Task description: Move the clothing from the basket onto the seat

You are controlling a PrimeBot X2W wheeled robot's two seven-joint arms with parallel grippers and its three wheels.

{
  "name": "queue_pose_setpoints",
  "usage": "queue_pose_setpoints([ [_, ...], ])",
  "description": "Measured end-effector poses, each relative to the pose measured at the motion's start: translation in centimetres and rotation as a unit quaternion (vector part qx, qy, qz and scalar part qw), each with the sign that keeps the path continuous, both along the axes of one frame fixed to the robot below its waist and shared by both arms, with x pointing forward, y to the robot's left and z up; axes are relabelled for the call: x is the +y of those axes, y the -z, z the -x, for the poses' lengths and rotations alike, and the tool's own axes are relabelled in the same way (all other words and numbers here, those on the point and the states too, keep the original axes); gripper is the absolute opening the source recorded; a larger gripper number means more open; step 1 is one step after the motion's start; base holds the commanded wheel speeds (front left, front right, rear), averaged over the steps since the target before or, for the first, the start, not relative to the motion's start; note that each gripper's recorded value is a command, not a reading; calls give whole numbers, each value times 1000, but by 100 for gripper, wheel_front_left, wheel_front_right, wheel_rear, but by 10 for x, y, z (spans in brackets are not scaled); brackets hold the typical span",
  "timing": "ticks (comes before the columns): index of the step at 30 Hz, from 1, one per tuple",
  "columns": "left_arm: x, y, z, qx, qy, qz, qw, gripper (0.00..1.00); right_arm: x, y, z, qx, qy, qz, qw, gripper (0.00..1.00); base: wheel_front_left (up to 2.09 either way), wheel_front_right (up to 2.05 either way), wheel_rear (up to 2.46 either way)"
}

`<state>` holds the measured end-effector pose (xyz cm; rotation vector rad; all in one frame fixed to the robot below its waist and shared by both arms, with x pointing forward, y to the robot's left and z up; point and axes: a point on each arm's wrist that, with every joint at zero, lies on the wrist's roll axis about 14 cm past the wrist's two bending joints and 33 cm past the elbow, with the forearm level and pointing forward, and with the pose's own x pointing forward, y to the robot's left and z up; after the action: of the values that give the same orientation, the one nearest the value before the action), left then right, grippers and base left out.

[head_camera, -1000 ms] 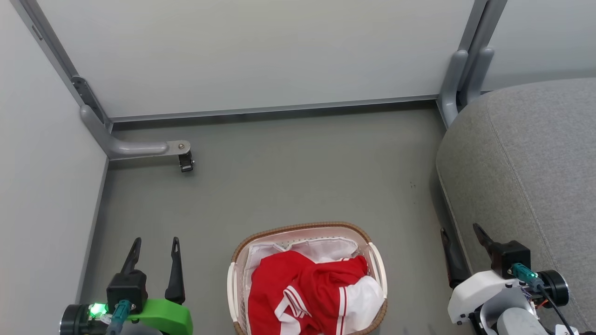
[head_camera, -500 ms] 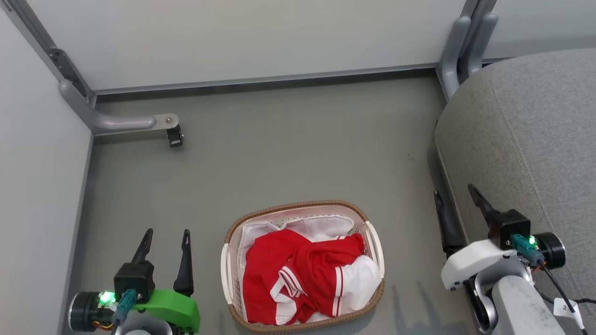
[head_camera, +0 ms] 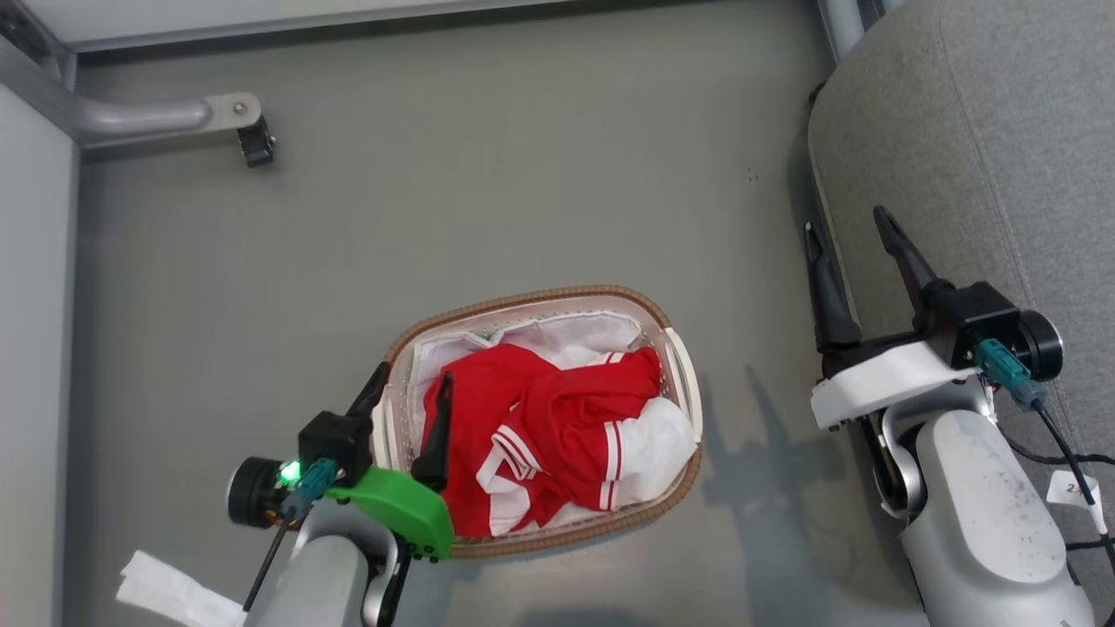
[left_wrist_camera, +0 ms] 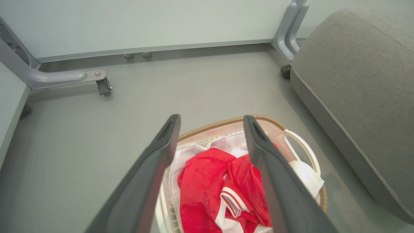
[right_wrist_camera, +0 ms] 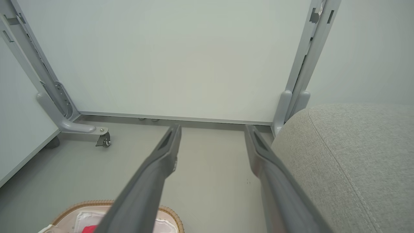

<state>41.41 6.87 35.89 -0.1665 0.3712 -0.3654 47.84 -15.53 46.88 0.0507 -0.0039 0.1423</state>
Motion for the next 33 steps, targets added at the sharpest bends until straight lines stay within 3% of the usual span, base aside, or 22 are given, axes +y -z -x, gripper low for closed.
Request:
queue_pose_setpoints([
  [9, -61, 43, -11, 61, 93, 38, 993, 100, -4, 7, -33, -14, -1, 3, 1000, 100, 0, 0, 0],
  [17, -97, 94, -10, 130, 155, 55, 978, 100, -6, 30, -56, -9, -5, 11, 1000, 100, 0, 0, 0],
  [33, -119, 192, 7, 227, 243, -5, 943, 100, -22, 93, -59, 49, 5, 23, 999, 100, 0, 0, 0],
])
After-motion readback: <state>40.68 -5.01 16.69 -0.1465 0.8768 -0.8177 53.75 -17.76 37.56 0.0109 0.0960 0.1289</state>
